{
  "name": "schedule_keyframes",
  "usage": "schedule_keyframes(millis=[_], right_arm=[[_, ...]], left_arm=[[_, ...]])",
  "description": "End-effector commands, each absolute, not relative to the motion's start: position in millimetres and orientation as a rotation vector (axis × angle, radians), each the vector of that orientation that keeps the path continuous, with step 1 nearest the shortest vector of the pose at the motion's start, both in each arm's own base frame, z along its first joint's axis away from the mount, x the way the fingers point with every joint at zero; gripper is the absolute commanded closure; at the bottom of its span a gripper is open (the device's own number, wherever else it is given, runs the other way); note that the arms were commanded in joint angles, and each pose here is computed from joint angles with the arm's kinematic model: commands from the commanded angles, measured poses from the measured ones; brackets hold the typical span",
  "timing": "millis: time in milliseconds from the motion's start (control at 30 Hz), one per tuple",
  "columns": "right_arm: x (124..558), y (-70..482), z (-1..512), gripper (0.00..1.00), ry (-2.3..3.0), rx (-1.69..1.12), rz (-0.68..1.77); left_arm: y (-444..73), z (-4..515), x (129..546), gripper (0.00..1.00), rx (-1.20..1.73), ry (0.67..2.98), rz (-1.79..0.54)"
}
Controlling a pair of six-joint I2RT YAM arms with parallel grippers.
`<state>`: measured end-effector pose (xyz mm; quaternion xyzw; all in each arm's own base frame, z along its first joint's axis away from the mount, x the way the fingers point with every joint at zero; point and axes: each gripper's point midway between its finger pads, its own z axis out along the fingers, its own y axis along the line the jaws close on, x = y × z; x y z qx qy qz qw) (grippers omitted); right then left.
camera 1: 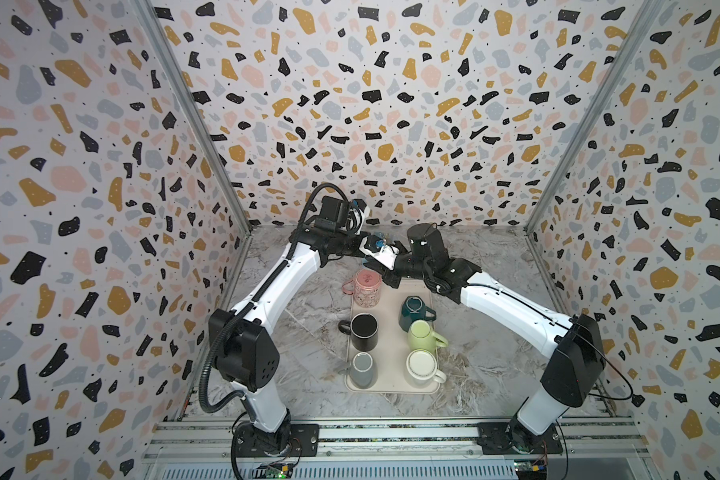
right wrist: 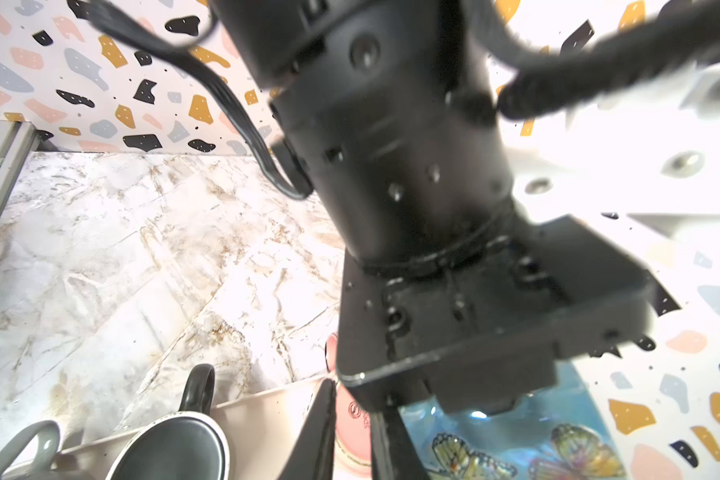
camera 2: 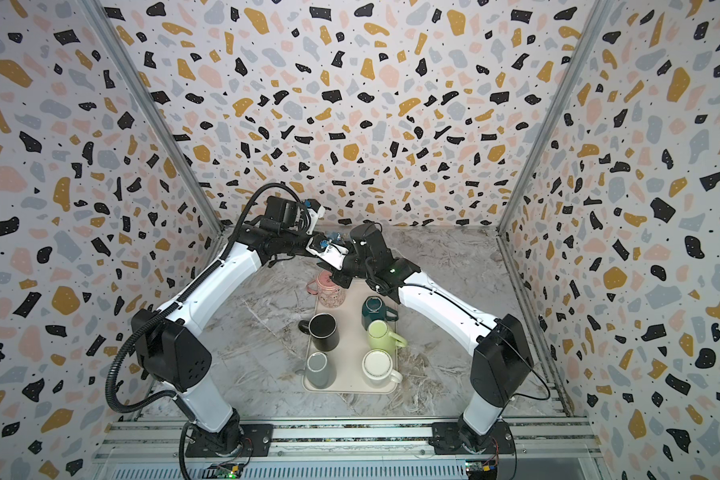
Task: Turn the mug right side up
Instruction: 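Open the right gripper and pull it back while the left gripper carries the mug away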
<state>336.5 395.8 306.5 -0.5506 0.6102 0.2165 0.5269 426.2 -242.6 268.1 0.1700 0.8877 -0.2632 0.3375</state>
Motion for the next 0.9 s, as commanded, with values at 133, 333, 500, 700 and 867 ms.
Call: schedule_keyframes(millis=[133,333,500,700,867], right_arm=[[349.3,380.9,359.8,0.85,1.381,-1.208,0.443],[358.2,357.9,365.9,0.87,1.411,-1.122,0.448],[366.2,342.8,375.1,0.89,1.423,-1.054,0.437],[368.4,329.0,374.2,0.89,1.44,-1.009,0.43],[369.4,321.4,366.4,0.9,1.468,-0.987,0.43]], left_arm=[[-230.1,342.7,457.2,1.0,0.404,2.043,-0.682],[-205.9,353.3,474.2,1.0,0.334,1.967,-0.666],[-184.8,358.5,483.1,1.0,0.285,1.891,-0.601],[-151.5,345.5,488.3,1.0,0.184,1.791,-0.5],[-128.5,330.7,491.5,1.0,0.081,1.728,-0.464]])
